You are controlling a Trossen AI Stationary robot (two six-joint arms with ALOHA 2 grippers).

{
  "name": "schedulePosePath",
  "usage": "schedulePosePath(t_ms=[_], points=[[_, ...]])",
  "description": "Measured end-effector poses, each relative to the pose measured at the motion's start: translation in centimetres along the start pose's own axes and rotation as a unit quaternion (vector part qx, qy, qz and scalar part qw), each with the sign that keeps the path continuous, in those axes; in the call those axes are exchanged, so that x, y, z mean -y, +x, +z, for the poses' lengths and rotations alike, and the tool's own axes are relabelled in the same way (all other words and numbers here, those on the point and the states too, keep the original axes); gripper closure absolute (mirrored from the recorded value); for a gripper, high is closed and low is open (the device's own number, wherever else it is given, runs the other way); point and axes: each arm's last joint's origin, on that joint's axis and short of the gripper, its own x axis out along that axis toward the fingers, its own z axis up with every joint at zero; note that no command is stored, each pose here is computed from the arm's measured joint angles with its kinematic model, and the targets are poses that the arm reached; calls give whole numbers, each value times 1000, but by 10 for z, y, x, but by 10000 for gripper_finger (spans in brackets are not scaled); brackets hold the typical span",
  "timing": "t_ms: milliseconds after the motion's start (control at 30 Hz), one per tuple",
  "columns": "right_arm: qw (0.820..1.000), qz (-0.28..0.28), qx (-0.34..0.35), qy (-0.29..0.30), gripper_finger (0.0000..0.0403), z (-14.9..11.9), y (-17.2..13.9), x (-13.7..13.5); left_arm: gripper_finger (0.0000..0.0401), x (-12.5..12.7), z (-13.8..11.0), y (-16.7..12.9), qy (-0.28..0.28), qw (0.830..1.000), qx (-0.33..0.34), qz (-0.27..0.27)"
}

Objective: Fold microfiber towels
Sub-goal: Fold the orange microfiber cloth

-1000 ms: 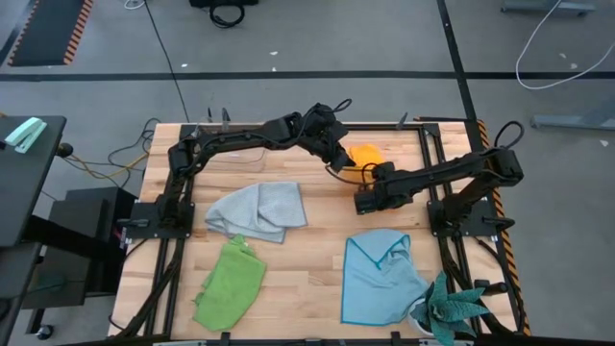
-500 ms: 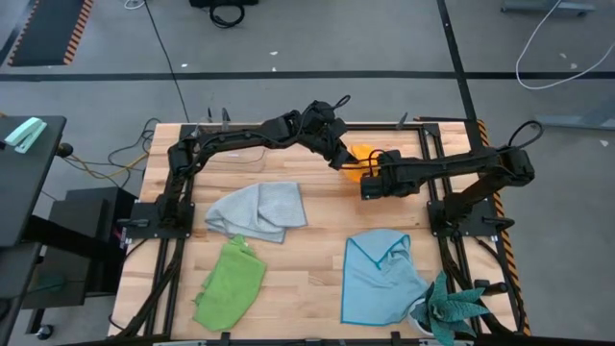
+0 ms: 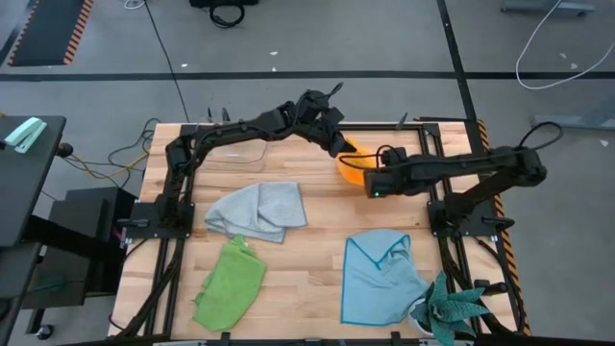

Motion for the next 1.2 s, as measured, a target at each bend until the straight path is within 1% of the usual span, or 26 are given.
schedulePosePath(t_ms=[67, 167, 233, 333, 433, 567, 667, 767, 833, 933, 1100, 1200], points=[[1000, 18, -15, 2, 321, -6, -5, -2, 400, -2, 2, -2, -3, 1000, 3, 1], [998, 28, -47, -12, 320, -19, -10, -2, 400, -5, 4, -4, -6, 1000, 5, 2], [998, 30, -52, -20, 321, -26, -11, -1, 400, -6, 5, -5, -7, 1000, 6, 1], [998, 35, -52, -10, 323, -34, -13, -4, 400, -6, 6, -5, -6, 1000, 9, -2], [997, 48, -53, -5, 328, -43, -10, -16, 400, -5, 7, -5, -4, 1000, 14, -8], [996, 69, -52, -29, 337, -56, 2, -39, 400, -2, 8, -5, -8, 999, 9, -34], [995, 77, -51, -36, 343, -60, 9, -49, 400, -2, 8, -5, -9, 999, 9, -37], [996, 41, -51, -57, 348, -63, 13, -45, 400, -2, 8, -5, -9, 999, 9, -37], [996, 0, -61, -71, 349, -63, 14, -36, 400, -2, 8, -5, -10, 999, 8, -37], [989, -61, -94, -99, 349, -61, 11, -21, 400, -2, 8, -5, -12, 999, 8, -37], [976, -106, -133, -136, 349, -61, 9, -11, 400, -2, 8, -5, -13, 999, 8, -37], [970, -130, -145, -142, 349, -59, 8, -6, 400, -2, 8, -5, -13, 999, 8, -37]])
